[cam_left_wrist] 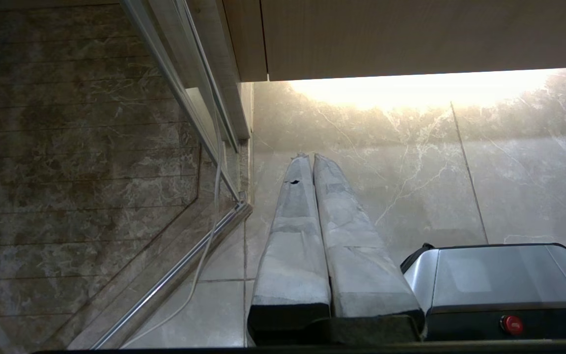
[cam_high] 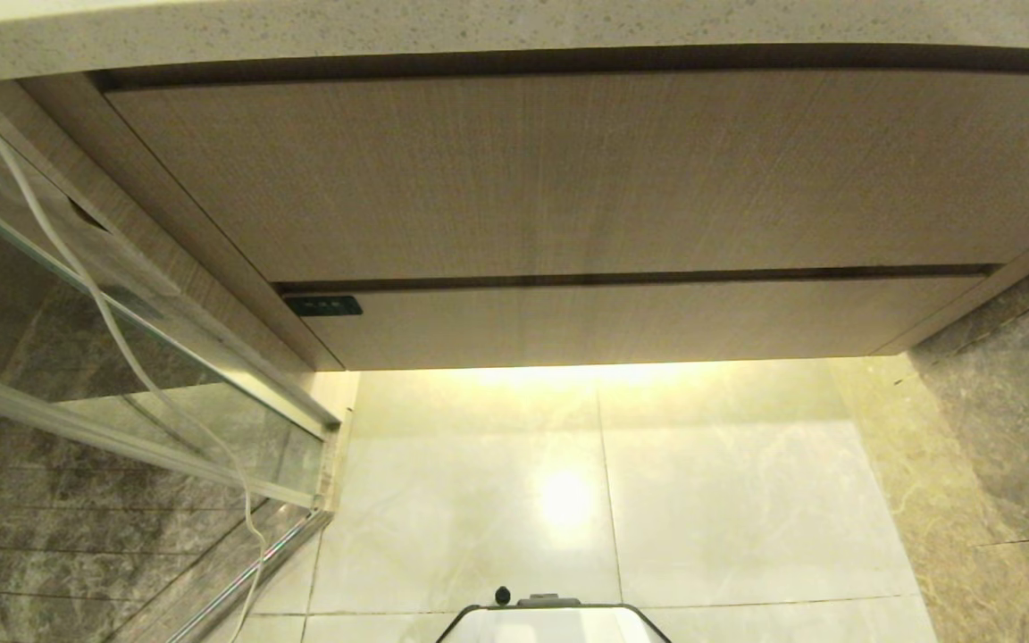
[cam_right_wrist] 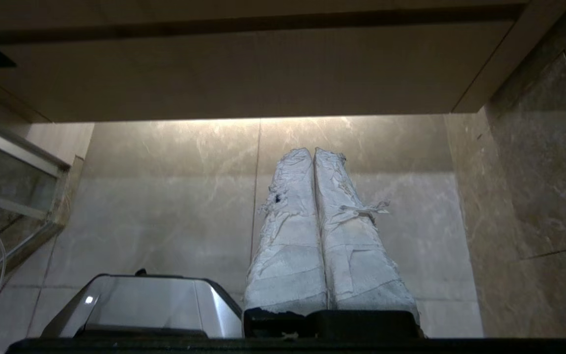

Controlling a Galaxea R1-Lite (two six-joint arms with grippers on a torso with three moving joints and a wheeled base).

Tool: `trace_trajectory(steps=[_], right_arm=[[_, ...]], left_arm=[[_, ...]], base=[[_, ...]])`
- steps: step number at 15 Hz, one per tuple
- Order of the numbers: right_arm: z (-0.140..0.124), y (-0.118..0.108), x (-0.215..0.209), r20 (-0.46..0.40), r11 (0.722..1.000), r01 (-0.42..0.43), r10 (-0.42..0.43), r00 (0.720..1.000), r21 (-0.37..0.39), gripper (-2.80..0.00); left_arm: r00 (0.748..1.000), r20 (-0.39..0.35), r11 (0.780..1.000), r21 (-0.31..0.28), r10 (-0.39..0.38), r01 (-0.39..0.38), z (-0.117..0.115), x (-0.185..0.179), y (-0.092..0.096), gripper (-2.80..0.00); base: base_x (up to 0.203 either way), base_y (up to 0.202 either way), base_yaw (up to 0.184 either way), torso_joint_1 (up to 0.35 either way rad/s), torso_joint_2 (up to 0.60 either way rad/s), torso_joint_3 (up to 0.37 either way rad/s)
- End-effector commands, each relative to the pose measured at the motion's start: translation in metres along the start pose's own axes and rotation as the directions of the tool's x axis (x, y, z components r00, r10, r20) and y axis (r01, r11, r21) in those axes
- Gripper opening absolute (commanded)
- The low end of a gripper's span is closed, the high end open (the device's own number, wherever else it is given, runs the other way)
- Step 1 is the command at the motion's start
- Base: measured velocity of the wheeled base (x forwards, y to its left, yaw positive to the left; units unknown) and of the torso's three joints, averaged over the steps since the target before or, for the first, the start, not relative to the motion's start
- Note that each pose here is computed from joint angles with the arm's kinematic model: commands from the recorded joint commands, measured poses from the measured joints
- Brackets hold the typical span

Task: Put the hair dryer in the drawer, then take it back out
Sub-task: Pull open the drawer

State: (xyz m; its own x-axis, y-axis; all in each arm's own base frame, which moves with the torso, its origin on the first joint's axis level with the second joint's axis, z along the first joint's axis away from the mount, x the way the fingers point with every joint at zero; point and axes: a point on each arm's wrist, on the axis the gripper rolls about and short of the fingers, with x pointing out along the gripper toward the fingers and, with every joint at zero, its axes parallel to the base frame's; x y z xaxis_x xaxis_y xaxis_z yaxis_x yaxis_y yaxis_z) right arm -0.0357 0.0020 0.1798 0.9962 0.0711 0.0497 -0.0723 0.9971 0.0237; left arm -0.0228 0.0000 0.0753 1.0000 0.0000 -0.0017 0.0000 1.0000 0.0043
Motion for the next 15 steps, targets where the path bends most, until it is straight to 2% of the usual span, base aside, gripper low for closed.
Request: trace_trajectory(steps=[1,3,5,7,9,10,12,14,15], right_arm=[[0.042,-0.003,0.057,-0.238,1.000,-0.005,0.005,0.971,0.000,-2.80],[0.057,-0.004,0.112,-0.414,0.999,-0.044,0.040,0.909,0.000,-2.80],[0.058,0.002,0.170,-0.557,0.991,-0.135,0.123,0.822,0.020,-2.80],[0.052,0.013,0.220,-0.636,0.971,-0.231,0.214,0.742,0.057,-2.80],[0.045,0.025,0.256,-0.668,0.939,-0.338,0.288,0.686,0.058,-2.80],[0.039,0.029,0.269,-0.686,0.914,-0.404,0.307,0.660,0.020,0.00],[0.025,0.033,0.287,-0.720,0.856,-0.512,0.309,0.621,-0.074,0.00],[0.018,0.030,0.296,-0.743,0.831,-0.526,0.234,0.627,-0.182,0.00],[0.012,0.029,0.296,-0.761,0.815,-0.534,0.196,0.618,-0.223,0.00]], left_arm=[[1.000,-0.001,1.000,0.000,0.000,0.000,0.000,0.000,0.000,-2.80],[1.000,-0.001,1.000,0.000,0.000,0.000,0.000,0.000,0.000,-2.80],[1.000,0.000,1.000,0.000,0.000,0.000,0.000,0.000,0.000,-2.80],[1.000,0.000,1.000,0.000,0.000,0.000,0.000,0.000,0.000,-2.80],[1.000,0.000,1.000,0.000,0.000,0.000,0.000,0.000,0.000,-2.80],[1.000,-0.001,1.000,0.000,0.000,0.000,0.000,0.000,0.000,-2.80],[1.000,0.000,1.000,0.000,0.000,0.000,0.000,0.000,0.000,-2.80],[1.000,-0.001,1.000,0.000,0.000,0.000,0.000,0.000,0.000,-2.80],[1.000,-0.001,1.000,0.000,0.000,0.000,0.000,0.000,0.000,-2.80]], base=[[0.000,0.000,0.000,0.000,0.00,0.000],[0.000,0.000,0.000,0.000,0.00,0.000],[0.000,0.000,0.000,0.000,0.00,0.000],[0.000,0.000,0.000,0.000,0.00,0.000],[0.000,0.000,0.000,0.000,0.00,0.000],[0.000,0.000,0.000,0.000,0.00,0.000],[0.000,0.000,0.000,0.000,0.00,0.000],[0.000,0.000,0.000,0.000,0.00,0.000],[0.000,0.000,0.000,0.000,0.00,0.000]])
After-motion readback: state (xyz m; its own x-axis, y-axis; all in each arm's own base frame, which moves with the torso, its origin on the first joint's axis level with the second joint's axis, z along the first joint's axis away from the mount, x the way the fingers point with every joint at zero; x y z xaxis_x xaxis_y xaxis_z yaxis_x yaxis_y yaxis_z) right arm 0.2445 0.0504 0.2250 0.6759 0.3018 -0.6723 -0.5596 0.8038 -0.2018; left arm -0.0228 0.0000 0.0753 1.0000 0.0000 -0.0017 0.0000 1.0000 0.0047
